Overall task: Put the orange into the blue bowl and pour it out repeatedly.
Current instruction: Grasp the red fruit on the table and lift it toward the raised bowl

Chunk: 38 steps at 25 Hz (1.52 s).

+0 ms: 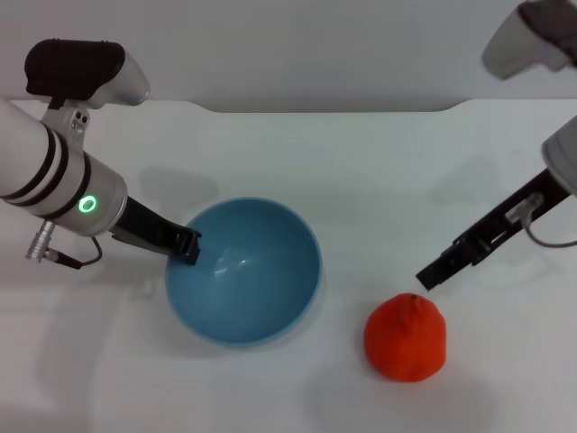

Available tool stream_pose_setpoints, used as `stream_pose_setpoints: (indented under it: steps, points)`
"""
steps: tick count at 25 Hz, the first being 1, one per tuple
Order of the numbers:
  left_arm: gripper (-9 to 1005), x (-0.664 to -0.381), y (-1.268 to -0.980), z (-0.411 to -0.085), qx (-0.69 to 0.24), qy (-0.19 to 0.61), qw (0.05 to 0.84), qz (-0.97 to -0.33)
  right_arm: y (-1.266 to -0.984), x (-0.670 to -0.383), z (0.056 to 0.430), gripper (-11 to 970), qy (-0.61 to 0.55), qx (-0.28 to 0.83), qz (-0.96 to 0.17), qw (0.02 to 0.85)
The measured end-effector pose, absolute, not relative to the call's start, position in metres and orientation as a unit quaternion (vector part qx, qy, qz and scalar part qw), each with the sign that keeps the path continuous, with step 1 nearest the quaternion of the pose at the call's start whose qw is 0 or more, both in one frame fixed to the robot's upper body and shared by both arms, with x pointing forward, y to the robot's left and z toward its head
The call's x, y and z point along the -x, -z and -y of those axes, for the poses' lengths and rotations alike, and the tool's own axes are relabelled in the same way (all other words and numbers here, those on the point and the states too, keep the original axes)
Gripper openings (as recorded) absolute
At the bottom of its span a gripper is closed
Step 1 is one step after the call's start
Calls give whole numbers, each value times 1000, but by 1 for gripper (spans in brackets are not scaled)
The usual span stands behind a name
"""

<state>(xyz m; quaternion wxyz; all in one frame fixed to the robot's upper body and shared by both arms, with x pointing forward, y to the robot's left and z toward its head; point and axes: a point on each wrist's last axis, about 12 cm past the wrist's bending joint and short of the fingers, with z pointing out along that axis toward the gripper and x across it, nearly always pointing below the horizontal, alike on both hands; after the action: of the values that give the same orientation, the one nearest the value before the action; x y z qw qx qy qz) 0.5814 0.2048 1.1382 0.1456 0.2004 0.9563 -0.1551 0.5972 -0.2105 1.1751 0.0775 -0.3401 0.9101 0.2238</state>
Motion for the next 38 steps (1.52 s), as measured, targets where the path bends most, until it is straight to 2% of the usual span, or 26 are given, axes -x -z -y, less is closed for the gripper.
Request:
stream_pose_setpoints:
  steps: [8, 17, 25, 31, 33, 36, 38]
  points:
    - [-1, -581, -1137, -206, -199, 154, 145, -957, -1164, -591, 187, 574, -214, 361, -906, 53]
    - [-2, -582, -1138, -203, -204, 154, 146, -956, -1138, -586, 164, 576, -191, 397, -898, 19]
    - [-2, -582, -1136, -203, -203, 154, 143, -957, -1137, -587, 165, 488, -175, 412, -894, 35]
    - [-1, -582, -1136, -203, -203, 154, 143, -956, -1141, -585, 177, 279, -184, 411, -891, 57]
    - [-1, -583, -1137, -204, -204, 150, 144, -957, -1144, -584, 184, 239, -193, 405, -891, 65]
    - [-2, -585, -1138, -202, -213, 137, 144, -957, -1160, -584, 199, 178, -214, 397, -888, 92]
    - [-2, -585, -1138, -197, -229, 128, 137, -955, -1176, -584, 207, 171, -225, 402, -880, 118]
